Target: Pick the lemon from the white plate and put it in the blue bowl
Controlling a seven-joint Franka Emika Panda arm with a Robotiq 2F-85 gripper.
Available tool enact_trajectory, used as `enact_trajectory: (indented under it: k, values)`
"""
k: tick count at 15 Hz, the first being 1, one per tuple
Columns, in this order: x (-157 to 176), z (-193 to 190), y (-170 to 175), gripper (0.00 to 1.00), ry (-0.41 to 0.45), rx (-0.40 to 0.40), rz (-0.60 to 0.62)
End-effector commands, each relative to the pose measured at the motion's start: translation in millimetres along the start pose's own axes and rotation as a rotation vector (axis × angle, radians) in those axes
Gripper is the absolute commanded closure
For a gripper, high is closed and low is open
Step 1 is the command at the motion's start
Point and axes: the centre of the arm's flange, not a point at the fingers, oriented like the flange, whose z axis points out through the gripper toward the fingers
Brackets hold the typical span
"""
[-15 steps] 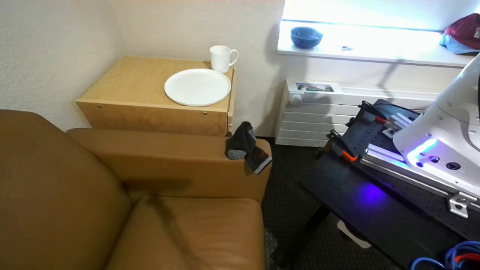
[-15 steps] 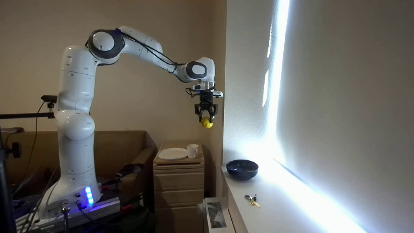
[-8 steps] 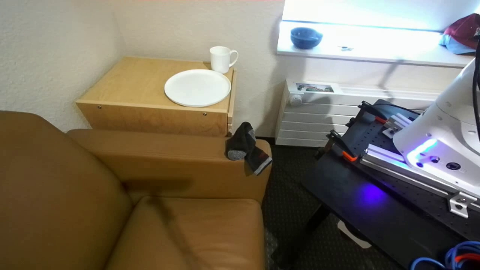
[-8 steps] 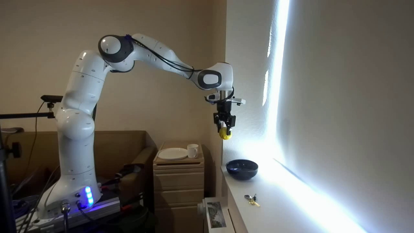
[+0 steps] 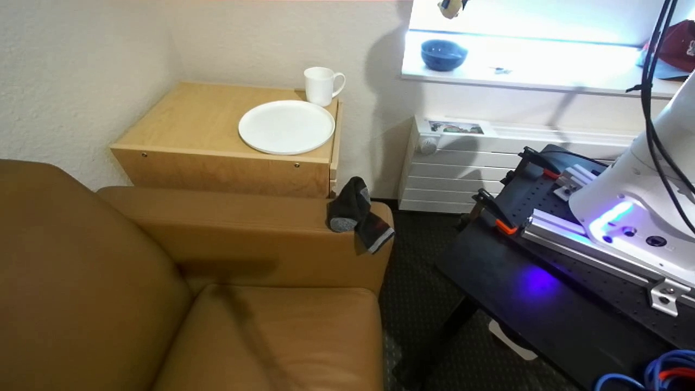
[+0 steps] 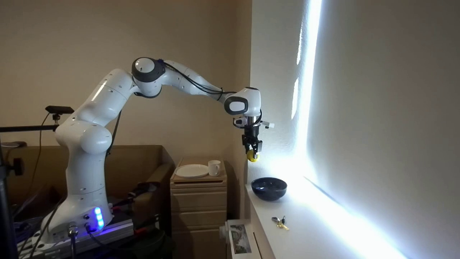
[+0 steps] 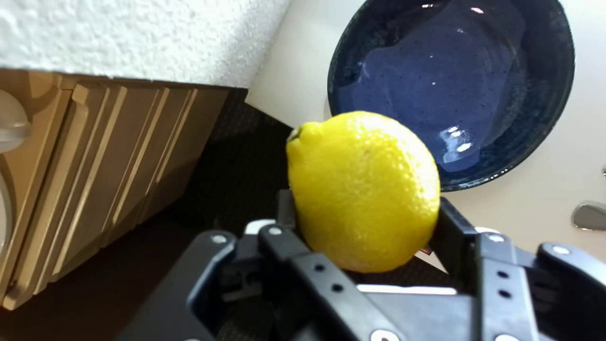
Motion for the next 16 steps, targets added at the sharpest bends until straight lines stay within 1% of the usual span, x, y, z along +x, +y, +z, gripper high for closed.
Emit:
enact_trajectory:
  k: [1,2,3,4,7,9,11,12,14,15,16]
  values:
    - [-6,11,3,0.55,-0.022,0.034,0.013]
    - [-18,24,4,0.55,-0.032,0.051,0.054]
    - [-24,30,2,0.55,-0.038,0.051,0.098]
    - [-35,43,-5,0.55,-0.062,0.067,0.152]
    - [-47,71,-23,0.55,-0.117,0.083,0.283]
    - [-50,93,-37,0.55,-0.157,0.090,0.358]
    - [-45,111,-50,0.55,-0.185,0.104,0.417]
    - [-43,117,-63,0.55,-0.200,0.111,0.434]
    - [-36,135,-72,0.55,-0.202,0.130,0.458]
    - [-34,144,-76,0.34,-0.190,0.137,0.467]
    - [-30,148,-78,0.08,-0.184,0.141,0.476]
